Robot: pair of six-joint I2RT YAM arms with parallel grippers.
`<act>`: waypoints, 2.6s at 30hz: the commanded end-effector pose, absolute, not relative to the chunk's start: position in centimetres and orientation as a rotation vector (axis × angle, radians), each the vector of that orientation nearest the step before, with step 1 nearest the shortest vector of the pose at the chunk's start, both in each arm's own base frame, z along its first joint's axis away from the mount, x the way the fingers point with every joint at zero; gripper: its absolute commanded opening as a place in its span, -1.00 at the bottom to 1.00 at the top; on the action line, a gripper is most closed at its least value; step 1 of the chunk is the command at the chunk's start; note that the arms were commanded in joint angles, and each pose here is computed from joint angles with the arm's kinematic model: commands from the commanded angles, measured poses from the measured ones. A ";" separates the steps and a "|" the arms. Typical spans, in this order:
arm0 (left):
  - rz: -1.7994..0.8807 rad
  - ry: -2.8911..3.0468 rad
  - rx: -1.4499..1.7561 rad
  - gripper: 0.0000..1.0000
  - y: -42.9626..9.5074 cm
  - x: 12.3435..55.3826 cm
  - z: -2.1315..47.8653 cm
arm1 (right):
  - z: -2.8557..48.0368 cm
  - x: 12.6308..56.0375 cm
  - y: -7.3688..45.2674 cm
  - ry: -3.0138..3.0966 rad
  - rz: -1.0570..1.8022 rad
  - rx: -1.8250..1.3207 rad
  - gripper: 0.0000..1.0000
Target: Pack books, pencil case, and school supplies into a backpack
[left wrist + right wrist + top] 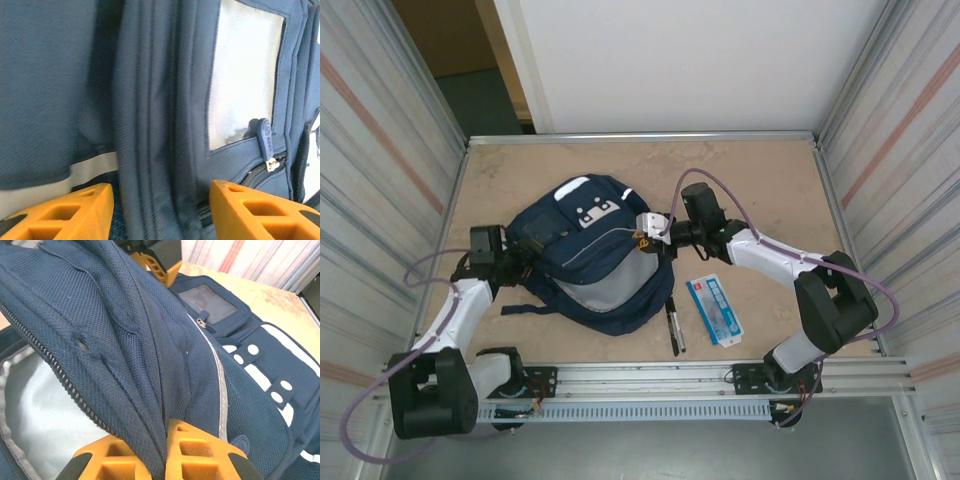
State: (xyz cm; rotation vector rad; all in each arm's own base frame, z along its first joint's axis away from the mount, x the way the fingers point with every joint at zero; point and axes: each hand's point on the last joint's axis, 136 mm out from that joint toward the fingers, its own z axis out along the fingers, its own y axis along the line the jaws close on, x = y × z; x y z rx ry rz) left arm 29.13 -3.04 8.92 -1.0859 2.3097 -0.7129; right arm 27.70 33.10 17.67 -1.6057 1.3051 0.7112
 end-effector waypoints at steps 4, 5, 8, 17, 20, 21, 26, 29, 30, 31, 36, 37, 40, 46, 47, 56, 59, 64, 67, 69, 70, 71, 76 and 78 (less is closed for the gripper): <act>-0.838 2.277 -1.065 -0.57 -4.2 30.8 10.1 | 21.5 26.4 34.7 1.173 0.778 -1.593 -1.00; -0.835 2.272 -1.077 -0.73 -4.1 30.6 10.0 | 21.4 26.7 34.6 1.183 0.753 -1.587 -1.00; -0.803 2.253 -1.074 -1.00 -3.6 30.0 11.1 | 20.6 28.4 34.0 1.205 0.678 -1.567 -1.00; -0.716 2.214 -1.255 -1.00 -2.3 25.5 11.4 | 17.8 35.6 34.0 1.192 0.393 -1.641 -1.00; -0.698 2.158 -1.411 -1.00 -1.7 24.5 11.0 | 17.3 38.6 34.8 1.161 0.283 -1.690 -0.95; -0.709 2.132 -1.473 -1.00 -1.7 24.3 10.8 | 17.1 39.8 34.8 1.163 0.245 -1.696 -0.90; -0.771 2.089 -1.609 -1.00 -2.4 23.9 10.3 | 17.4 43.6 34.2 1.250 0.148 -1.542 -0.40; -0.765 2.056 -1.667 -1.00 -2.5 23.8 10.2 | 17.5 43.6 32.5 1.419 0.150 -1.382 -0.18; -0.773 2.040 -1.694 -1.00 -2.6 23.7 10.0 | 17.7 43.0 32.0 1.462 0.168 -1.317 -0.15; -0.782 2.025 -1.709 -1.00 -2.8 23.7 10.0 | 17.9 42.5 31.3 1.503 0.169 -1.246 -0.13; -0.824 1.917 -1.748 -1.00 -3.0 24.8 10.7 | 17.4 41.1 26.0 1.878 0.070 -0.717 -0.02; -0.817 1.923 -1.736 -1.00 -3.1 25.0 11.0 | 17.0 40.3 25.7 1.909 0.106 -0.684 -0.01; -0.786 1.959 -1.714 -1.00 -3.6 25.1 11.6 | 15.2 37.6 24.0 2.076 0.170 -0.633 0.01; -0.828 1.995 -1.749 -1.00 -5.4 25.0 11.2 | 16.0 30.4 27.3 2.248 0.542 -0.494 -0.01; -0.830 1.991 -1.752 -1.00 -5.5 25.0 11.4 | 16.3 28.8 28.8 2.275 0.604 -0.523 0.00; -0.795 2.035 -1.587 -0.98 -5.5 26.0 12.8 | 17.2 27.3 28.5 2.224 0.235 -0.561 0.19; -0.711 2.134 -1.429 -0.41 -5.4 26.7 12.6 | 17.2 28.6 24.6 2.333 0.224 -0.382 0.51; -0.586 2.323 -1.022 0.31 -5.8 27.2 13.5 | 16.2 28.8 19.2 2.473 0.284 -0.158 0.98; -0.528 2.367 -0.720 0.40 -6.3 26.8 16.1 | 14.9 28.5 15.8 2.553 0.322 0.003 0.97; -0.597 2.352 -0.537 0.45 -7.9 26.8 18.1 | 13.9 27.6 13.9 2.623 0.321 0.079 0.97; -0.658 2.337 -0.412 0.46 -9.3 26.8 19.4 | 13.2 26.9 12.9 2.673 0.297 0.117 0.97; -0.694 2.323 -0.304 0.47 -10.6 26.7 20.6 | 12.4 26.1 12.3 2.724 0.299 0.128 0.97; -0.717 2.295 -0.015 0.45 -14.9 25.9 23.2 | 8.6 22.4 10.3 2.903 0.359 0.245 0.98; -0.702 2.304 0.040 0.44 -16.0 25.7 23.4 | 7.5 21.0 10.3 2.952 0.411 0.282 0.87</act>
